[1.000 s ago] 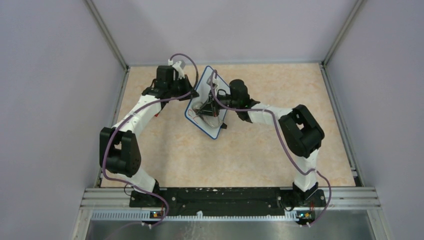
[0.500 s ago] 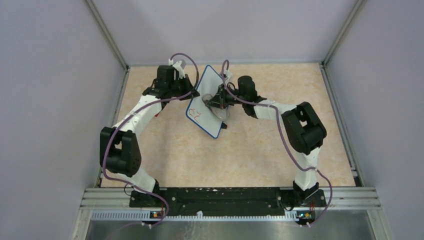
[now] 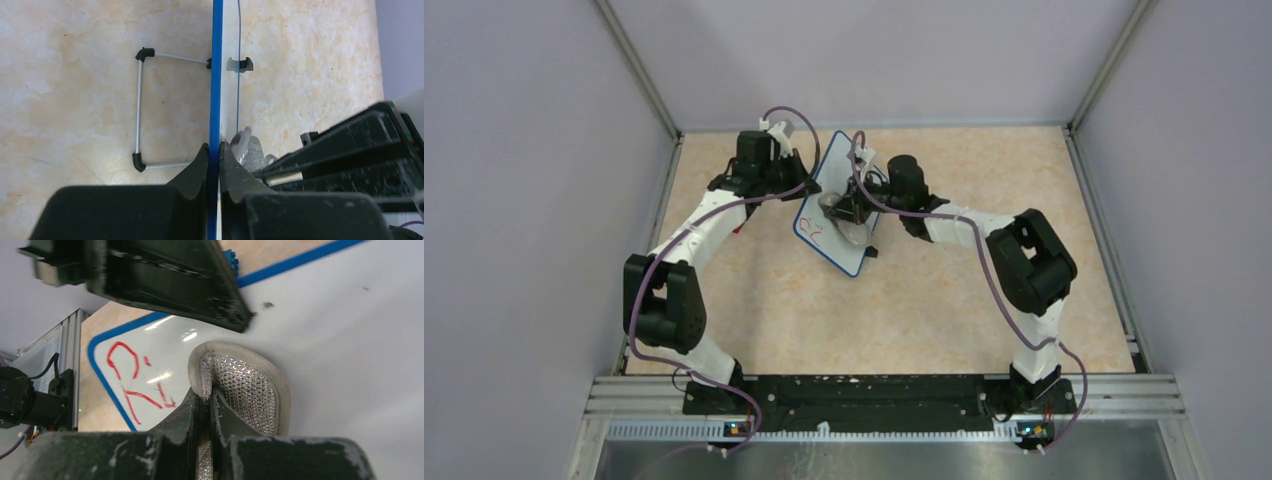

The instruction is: Erase the whiteboard

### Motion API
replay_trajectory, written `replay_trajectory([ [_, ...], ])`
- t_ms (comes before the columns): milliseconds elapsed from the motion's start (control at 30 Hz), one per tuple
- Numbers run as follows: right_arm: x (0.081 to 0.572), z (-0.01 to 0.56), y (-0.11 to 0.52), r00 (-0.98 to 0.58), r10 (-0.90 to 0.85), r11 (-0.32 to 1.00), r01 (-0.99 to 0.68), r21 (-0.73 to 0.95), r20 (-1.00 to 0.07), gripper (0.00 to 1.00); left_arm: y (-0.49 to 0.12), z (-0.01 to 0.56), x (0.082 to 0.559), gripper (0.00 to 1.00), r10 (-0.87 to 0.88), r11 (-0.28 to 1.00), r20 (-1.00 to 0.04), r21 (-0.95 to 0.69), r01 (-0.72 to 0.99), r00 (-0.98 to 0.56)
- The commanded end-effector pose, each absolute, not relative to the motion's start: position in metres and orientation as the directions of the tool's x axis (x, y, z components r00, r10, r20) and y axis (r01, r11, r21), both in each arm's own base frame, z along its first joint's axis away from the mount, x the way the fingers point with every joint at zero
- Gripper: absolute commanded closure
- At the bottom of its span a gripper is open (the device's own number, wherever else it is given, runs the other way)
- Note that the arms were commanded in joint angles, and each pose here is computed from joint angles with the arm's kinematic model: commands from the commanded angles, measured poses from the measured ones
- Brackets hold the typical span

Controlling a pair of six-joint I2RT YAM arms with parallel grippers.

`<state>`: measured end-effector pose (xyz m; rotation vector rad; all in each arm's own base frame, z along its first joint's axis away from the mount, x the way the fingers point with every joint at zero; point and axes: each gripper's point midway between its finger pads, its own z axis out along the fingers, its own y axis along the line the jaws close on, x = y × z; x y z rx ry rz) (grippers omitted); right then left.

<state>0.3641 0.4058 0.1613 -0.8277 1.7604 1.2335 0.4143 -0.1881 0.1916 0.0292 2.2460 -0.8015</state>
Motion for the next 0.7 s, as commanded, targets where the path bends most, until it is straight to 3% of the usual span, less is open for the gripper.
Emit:
replay_trajectory([
  [0, 0.293, 0.197, 0.455, -0.355, -0.104, 0.074, -0.934, 0.349, -0.929, 1.0, -0.202, 0.195, 0.407, 1.0, -0.194, 0.781, -0.652, -0.555, 0.287, -0.733],
  [400, 0.27, 0.212, 0.465, -0.309, -0.095, -0.002, -0.951, 0.31, -0.946, 1.0, -0.202, 0.195, 0.407, 1.0, -0.195, 0.779, -0.65, -0.557, 0.287, -0.734],
  [667, 0.258, 0.194, 0.465, -0.279, -0.193, -0.025, -0.957, 0.289, -0.94, 1.0, -0.203, 0.196, 0.407, 1.0, -0.196, 0.778, -0.651, -0.559, 0.288, -0.734],
])
